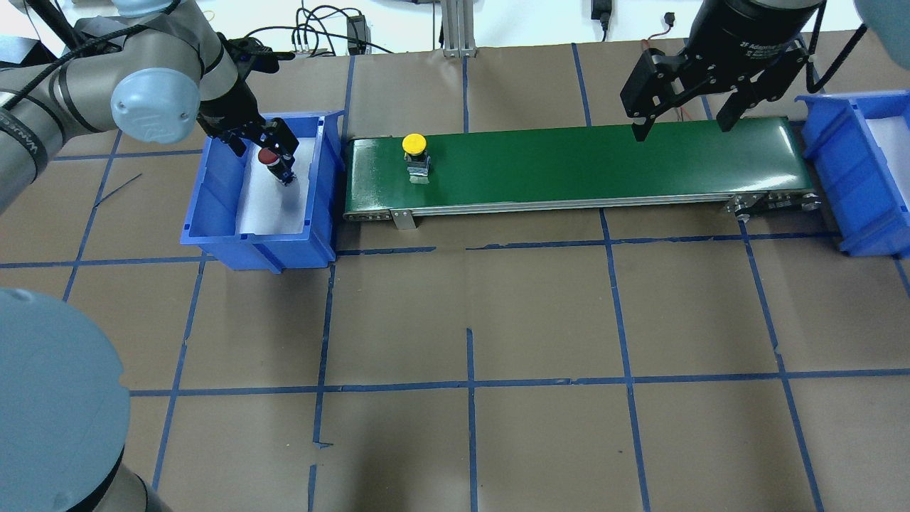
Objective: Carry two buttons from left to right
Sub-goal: 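Move the left gripper back over the red button in the bin, then lower the left gripper and grasp the red button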
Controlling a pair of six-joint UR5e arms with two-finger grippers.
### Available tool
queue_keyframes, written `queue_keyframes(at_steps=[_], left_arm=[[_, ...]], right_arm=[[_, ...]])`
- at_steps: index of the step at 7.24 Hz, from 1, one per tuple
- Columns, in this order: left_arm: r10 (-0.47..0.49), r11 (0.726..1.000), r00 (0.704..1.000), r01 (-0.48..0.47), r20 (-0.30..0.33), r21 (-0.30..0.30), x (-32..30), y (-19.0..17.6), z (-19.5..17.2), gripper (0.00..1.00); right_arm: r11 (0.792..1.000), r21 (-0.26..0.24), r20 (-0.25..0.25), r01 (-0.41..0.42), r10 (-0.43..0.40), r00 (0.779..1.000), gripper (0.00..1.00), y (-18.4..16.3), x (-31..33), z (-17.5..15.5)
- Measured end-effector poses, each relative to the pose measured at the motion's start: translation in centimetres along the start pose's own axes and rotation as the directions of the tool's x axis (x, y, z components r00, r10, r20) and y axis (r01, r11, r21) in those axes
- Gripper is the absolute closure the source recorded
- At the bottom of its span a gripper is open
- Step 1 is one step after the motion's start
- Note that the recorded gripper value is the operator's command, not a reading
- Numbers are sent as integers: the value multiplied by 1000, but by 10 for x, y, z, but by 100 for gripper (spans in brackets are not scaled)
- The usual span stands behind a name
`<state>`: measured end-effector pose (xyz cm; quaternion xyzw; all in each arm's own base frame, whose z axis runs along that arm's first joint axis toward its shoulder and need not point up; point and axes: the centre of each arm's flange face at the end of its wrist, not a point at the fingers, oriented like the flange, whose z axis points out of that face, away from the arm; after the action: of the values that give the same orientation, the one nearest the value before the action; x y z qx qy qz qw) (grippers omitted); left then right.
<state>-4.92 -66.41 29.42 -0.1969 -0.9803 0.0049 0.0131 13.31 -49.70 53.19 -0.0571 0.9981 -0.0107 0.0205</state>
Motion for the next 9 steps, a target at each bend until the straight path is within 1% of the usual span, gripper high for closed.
queue_keyframes(at_steps=[2, 3, 5, 6, 7, 8, 9], left_arm=[[97, 995, 995, -97, 12, 32, -3, -4, 4, 2], [143, 989, 990, -144, 18, 39, -5, -7, 9, 2], [211, 975, 977, -213, 40, 59, -9, -13, 14, 2], [257, 964, 965, -259, 46, 62, -10, -16, 19, 2], [306, 949, 950, -310, 57, 66, -12, -19, 20, 5], [339, 937, 938, -344, 66, 69, -13, -20, 20, 5], [362, 928, 930, -367, 68, 65, -13, -20, 22, 12]], right_arm=[[1000, -2, -9, -8, 8, 1000, 0, 2, 1, 0], [1000, -1, -11, -12, 12, 1000, 0, 2, 1, -1], [1000, 0, -14, -15, 15, 1000, 0, 3, 1, -2], [1000, 1, -15, -16, 16, 1000, 0, 4, 1, -2], [1000, 2, -15, -16, 16, 1000, 0, 4, 1, -3], [1000, 1, -15, -16, 16, 1000, 0, 4, 1, -3], [1000, -2, -15, -16, 16, 1000, 0, 5, 1, -3]])
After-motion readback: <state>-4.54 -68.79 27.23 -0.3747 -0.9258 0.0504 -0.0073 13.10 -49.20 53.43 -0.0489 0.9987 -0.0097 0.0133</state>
